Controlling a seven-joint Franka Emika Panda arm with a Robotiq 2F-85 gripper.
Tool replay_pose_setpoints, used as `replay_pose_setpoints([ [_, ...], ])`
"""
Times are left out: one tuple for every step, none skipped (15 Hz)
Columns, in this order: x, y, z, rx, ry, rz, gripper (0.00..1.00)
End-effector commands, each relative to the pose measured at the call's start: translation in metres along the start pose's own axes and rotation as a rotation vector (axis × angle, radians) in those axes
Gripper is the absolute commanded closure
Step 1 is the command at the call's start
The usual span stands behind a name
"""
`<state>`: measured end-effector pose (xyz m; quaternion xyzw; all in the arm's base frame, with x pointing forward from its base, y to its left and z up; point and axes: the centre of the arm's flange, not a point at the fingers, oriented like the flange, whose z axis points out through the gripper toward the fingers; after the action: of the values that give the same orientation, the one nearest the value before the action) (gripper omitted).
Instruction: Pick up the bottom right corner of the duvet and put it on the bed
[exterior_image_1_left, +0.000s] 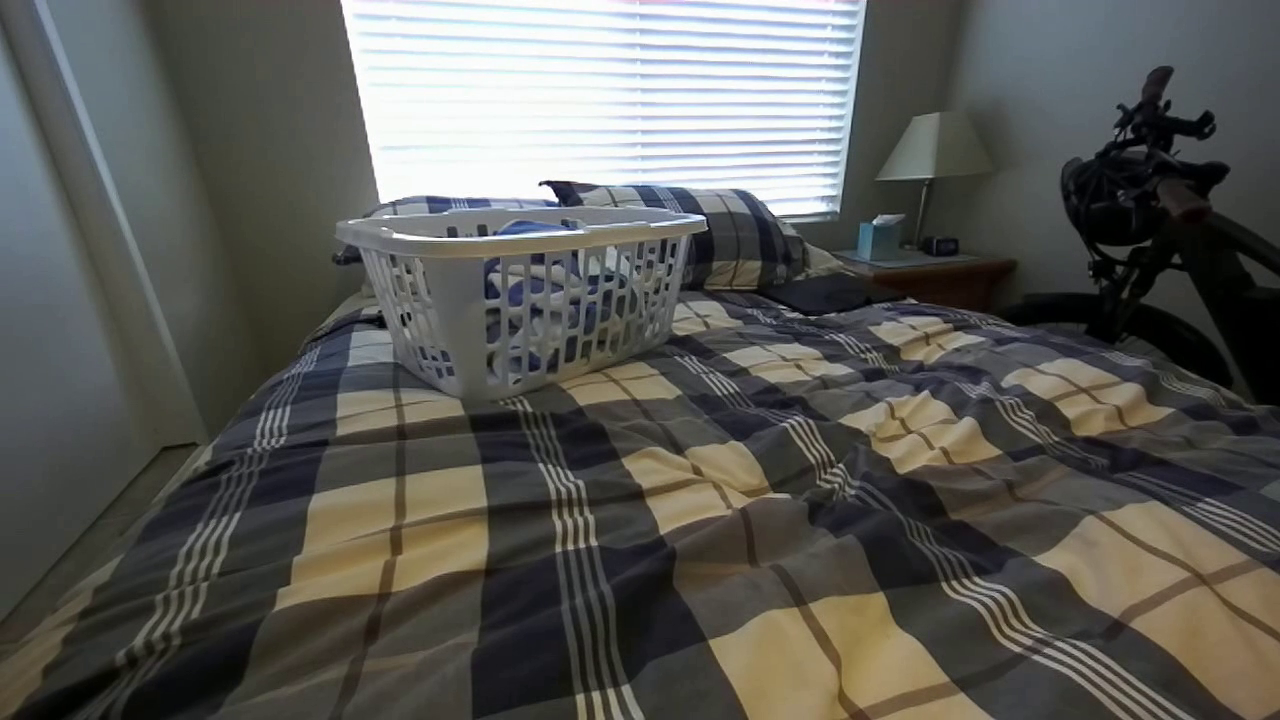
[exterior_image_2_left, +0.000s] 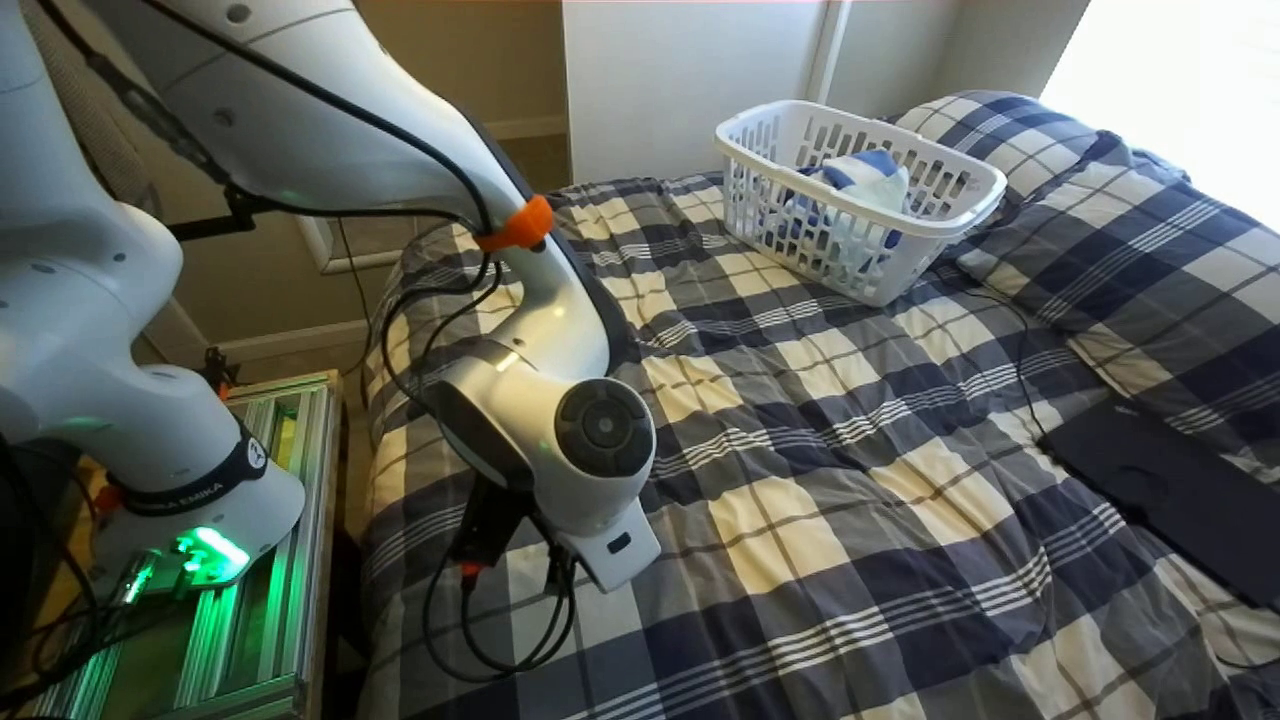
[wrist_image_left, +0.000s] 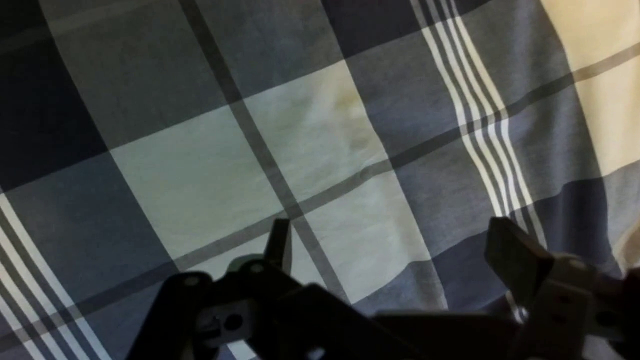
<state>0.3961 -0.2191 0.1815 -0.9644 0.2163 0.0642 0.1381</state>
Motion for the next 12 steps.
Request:
replay_pose_setpoints([
  [0.001,-0.001,0.000,0.000,0.001,-0.003,0.00],
  [0.002,-0.003,-0.001,0.000,0.003,-0.005,0.00],
  [0.002,-0.003,-0.001,0.001,0.004,-0.006,0.00],
  [0.003,-0.003,-0.001,0.001,0.004,-0.006,0.00],
  [0.012,0.004,0.004,0.011,-0.027,-0.016,0.00],
  [0.019,0.010,0.008,0.027,-0.037,-0.017,0.00],
  [0.027,0.022,0.014,0.031,-0.037,-0.012,0.00],
  [0.034,0.032,0.018,0.037,-0.043,-0.002,0.00],
  [0.040,0.044,0.023,0.043,-0.048,0.004,0.00],
  [0.045,0.058,0.026,0.017,-0.035,0.014,0.00],
  [0.049,0.070,0.028,0.033,-0.030,0.027,0.00],
  [0.053,0.081,0.031,0.039,-0.029,0.041,0.00],
])
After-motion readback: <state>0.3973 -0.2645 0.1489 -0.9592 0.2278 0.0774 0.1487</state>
